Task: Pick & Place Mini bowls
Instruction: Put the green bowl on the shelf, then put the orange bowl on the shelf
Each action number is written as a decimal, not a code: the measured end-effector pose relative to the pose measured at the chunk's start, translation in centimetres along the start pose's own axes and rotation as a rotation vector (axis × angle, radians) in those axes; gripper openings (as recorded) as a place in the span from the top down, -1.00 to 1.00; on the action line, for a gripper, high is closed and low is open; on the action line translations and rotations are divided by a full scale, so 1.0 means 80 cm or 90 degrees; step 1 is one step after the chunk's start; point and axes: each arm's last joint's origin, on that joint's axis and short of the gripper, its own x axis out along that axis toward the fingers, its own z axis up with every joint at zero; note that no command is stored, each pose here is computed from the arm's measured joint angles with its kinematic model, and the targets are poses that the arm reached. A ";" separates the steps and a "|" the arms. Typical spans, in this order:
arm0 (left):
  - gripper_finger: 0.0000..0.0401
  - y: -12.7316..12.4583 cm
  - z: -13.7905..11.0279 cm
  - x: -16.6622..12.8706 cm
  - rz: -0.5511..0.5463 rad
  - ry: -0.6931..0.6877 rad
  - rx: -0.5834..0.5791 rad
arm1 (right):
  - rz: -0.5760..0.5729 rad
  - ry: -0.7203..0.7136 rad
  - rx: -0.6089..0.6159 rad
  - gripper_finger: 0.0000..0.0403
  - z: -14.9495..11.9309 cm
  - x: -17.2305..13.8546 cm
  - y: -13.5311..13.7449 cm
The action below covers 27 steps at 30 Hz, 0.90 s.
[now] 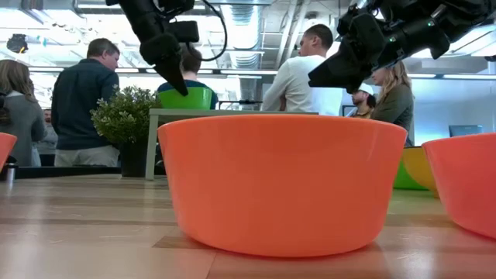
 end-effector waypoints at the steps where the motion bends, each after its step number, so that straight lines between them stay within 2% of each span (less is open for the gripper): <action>1: 0.95 -0.001 0.000 0.001 0.002 0.000 0.001 | 0.000 -0.002 0.000 0.14 0.000 0.000 0.000; 5: 0.95 0.001 0.002 0.001 0.012 -0.014 -0.002 | 0.001 -0.018 0.001 0.14 0.003 0.000 0.000; 15: 0.77 0.001 0.004 0.001 0.013 -0.021 -0.003 | 0.000 -0.017 0.001 0.14 0.003 0.000 0.000; 21: 0.59 0.004 0.009 0.001 0.039 -0.046 -0.005 | 0.000 -0.017 0.001 0.14 0.003 0.000 0.000; 27: 0.38 -0.009 0.017 -0.006 0.049 -0.064 0.038 | 0.001 -0.017 0.001 0.15 0.003 0.000 0.000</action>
